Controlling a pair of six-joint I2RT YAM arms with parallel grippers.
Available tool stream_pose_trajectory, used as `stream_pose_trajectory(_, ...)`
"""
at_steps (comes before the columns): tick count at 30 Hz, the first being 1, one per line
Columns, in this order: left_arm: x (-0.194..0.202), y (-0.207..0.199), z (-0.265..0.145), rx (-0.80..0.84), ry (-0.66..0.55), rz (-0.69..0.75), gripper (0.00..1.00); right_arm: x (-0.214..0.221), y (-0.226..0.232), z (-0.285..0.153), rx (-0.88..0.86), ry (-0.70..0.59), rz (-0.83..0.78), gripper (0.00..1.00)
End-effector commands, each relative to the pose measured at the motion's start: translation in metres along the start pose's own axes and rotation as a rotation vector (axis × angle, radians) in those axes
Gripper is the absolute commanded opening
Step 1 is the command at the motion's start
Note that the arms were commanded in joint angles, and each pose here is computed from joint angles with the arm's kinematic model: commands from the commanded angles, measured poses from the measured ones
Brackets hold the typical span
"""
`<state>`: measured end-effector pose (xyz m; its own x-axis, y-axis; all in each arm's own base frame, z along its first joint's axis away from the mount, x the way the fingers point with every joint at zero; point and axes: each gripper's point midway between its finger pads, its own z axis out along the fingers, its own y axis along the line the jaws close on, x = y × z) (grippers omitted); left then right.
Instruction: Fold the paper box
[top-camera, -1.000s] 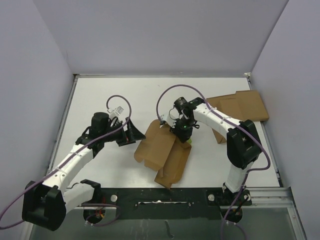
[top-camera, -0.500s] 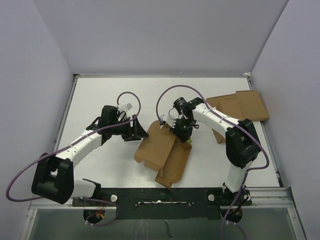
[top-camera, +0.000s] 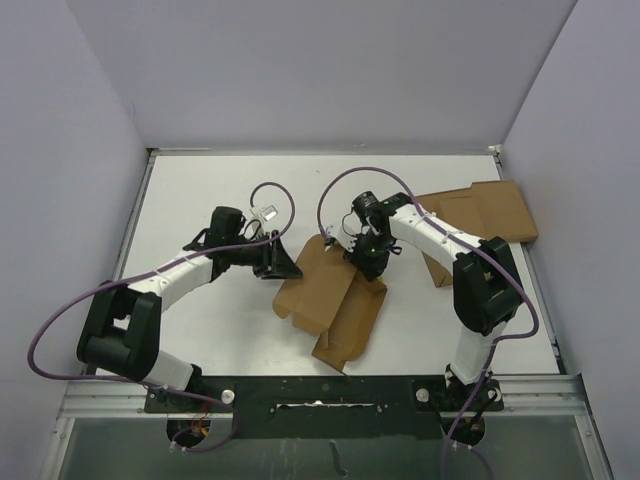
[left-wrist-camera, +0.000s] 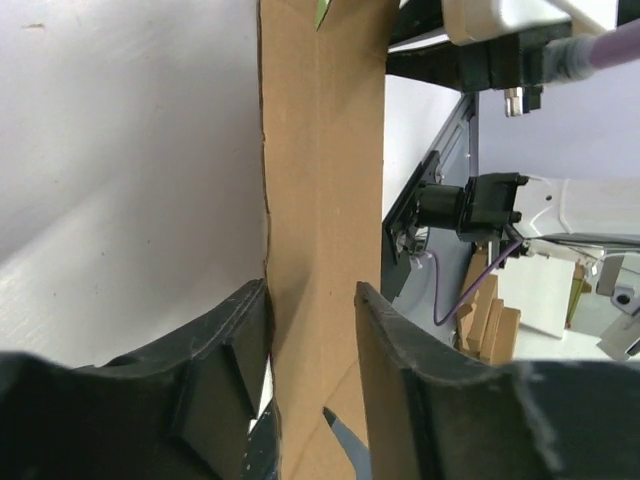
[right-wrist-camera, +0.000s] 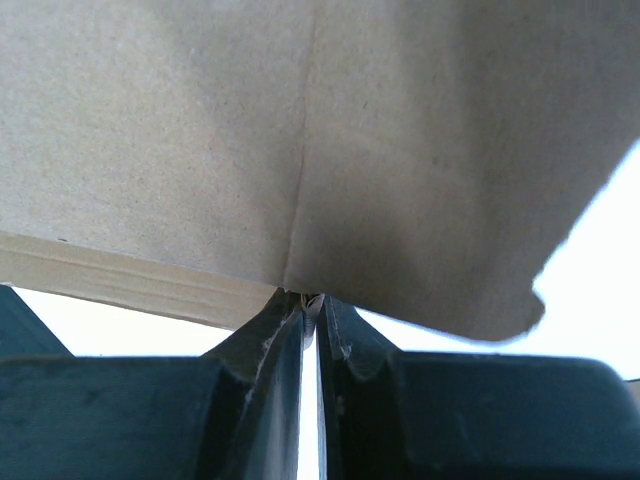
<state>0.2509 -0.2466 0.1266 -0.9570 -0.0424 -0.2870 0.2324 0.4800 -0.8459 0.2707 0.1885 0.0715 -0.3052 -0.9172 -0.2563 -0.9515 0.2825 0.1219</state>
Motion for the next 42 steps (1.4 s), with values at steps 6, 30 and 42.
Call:
stream_pose_trajectory(6,-0.021,-0.010,-0.002,0.097,-0.013,0.045,0.04,-0.013,-0.014,-0.010,0.074,-0.054,-0.002,0.07)
stream_pose_trajectory(30,-0.022,0.014,-0.008,-0.047,-0.044,0.049,0.00,-0.028,-0.017,0.009,0.047,-0.118,0.002,0.16)
stream_pose_trajectory(42,-0.024,0.016,-0.009,-0.050,-0.050,0.048,0.00,-0.019,-0.006,0.017,0.023,-0.143,-0.020,0.19)
